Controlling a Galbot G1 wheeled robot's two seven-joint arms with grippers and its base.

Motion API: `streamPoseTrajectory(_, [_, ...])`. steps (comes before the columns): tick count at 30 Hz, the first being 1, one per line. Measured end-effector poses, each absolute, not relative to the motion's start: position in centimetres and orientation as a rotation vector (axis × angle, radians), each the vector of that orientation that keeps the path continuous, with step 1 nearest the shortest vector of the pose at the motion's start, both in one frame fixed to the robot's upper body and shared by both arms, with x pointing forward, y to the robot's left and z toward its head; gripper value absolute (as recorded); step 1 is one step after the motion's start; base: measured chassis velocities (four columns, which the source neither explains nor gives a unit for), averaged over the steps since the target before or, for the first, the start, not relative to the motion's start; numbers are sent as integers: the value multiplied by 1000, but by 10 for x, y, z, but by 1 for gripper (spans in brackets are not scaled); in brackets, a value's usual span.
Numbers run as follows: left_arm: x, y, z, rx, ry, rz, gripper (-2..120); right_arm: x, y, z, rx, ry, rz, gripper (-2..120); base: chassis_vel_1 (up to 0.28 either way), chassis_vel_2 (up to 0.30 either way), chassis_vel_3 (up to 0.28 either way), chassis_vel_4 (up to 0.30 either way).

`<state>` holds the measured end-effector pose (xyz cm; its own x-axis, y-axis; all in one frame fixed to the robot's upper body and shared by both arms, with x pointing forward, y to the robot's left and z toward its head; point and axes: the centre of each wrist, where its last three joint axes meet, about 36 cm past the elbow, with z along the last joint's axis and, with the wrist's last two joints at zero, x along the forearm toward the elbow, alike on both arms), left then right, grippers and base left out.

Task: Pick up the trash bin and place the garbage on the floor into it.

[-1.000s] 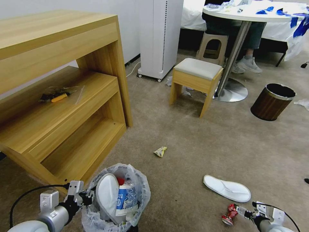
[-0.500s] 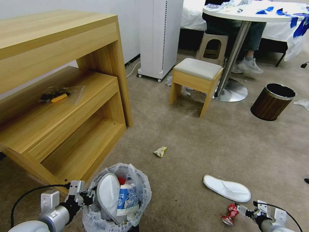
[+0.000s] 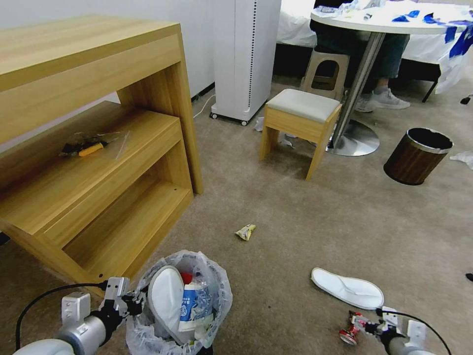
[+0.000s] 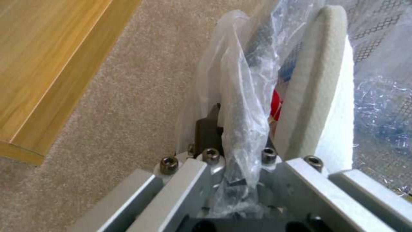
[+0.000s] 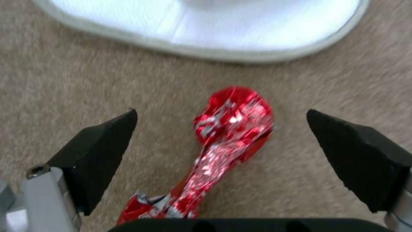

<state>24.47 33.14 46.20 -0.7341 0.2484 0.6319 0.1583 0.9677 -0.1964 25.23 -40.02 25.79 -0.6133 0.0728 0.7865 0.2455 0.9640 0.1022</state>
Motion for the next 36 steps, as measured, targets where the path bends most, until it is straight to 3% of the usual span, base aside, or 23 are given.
streamPoseTrajectory(8, [244,332,465,-285,-2411,163,0,251,-384,241,-213,-2188,-300,99,0,0,0,0])
streamPoseTrajectory(12, [244,333,466,-283,-2410,161,0,248,-385,236,-221,-2181,-302,92,0,0,0,0])
streamPoseTrajectory(28, [244,331,466,-284,-2409,162,0,244,-385,231,-231,-2201,-332,30,0,0,0,0])
streamPoseTrajectory(36, [244,331,466,-286,-2411,164,0,248,-386,243,-231,-2248,-315,11,0,0,0,0])
